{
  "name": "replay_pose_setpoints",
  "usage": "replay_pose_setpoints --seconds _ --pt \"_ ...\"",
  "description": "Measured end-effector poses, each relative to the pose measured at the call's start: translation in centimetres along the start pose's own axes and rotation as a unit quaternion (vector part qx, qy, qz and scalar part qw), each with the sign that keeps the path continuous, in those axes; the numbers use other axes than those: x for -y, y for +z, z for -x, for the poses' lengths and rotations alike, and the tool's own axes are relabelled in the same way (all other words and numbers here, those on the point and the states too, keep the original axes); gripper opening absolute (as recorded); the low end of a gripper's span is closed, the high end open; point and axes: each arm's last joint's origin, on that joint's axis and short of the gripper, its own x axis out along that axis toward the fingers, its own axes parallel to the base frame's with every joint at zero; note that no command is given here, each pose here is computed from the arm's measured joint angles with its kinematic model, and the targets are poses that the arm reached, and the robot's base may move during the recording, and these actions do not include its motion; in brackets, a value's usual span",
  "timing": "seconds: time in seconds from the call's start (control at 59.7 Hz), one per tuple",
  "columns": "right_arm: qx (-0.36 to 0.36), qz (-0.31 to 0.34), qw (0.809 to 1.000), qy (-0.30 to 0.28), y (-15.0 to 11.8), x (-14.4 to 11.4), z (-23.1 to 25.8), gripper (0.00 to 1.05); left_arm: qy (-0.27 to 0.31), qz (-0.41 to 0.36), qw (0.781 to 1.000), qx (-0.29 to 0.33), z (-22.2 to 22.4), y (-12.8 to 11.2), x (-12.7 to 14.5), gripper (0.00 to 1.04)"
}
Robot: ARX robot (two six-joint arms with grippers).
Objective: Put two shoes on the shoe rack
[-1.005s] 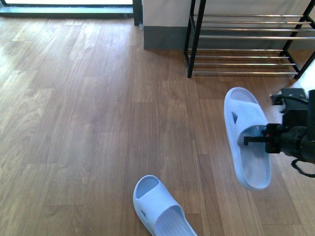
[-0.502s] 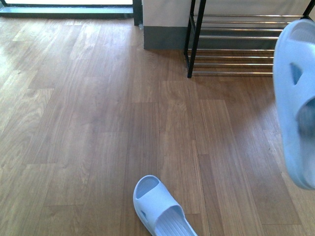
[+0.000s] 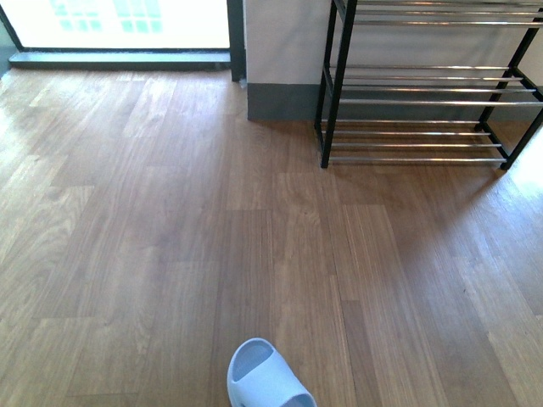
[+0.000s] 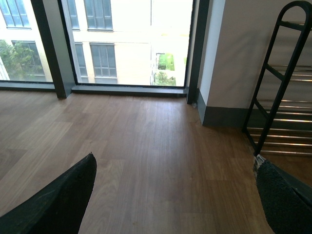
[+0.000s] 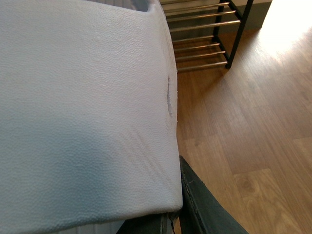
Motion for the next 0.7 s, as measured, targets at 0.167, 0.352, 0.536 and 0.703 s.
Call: replay_pose_setpoints --seconds 0.167,0.352,0.536,0.703 --pt "0.000 0.000 1.000 0.000 0.00 0.00 0.00 0.01 0.000 0.000 1.000 0.000 0.00 0.00 0.00 0.95" --pt "0.000 0.000 1.000 0.000 0.00 0.00 0.00 0.01 0.000 0.000 1.000 0.000 0.00 0.00 0.00 0.95" --pt "0.000 0.000 1.000 0.002 0.00 -0.03 0.02 0.01 0.002 0.000 1.000 0.000 0.00 0.00 -0.01 0.95" --pt "0.000 0.000 1.000 0.003 -0.01 -0.02 0.05 0.01 0.002 0.000 1.000 0.000 0.00 0.00 -0.01 0.95"
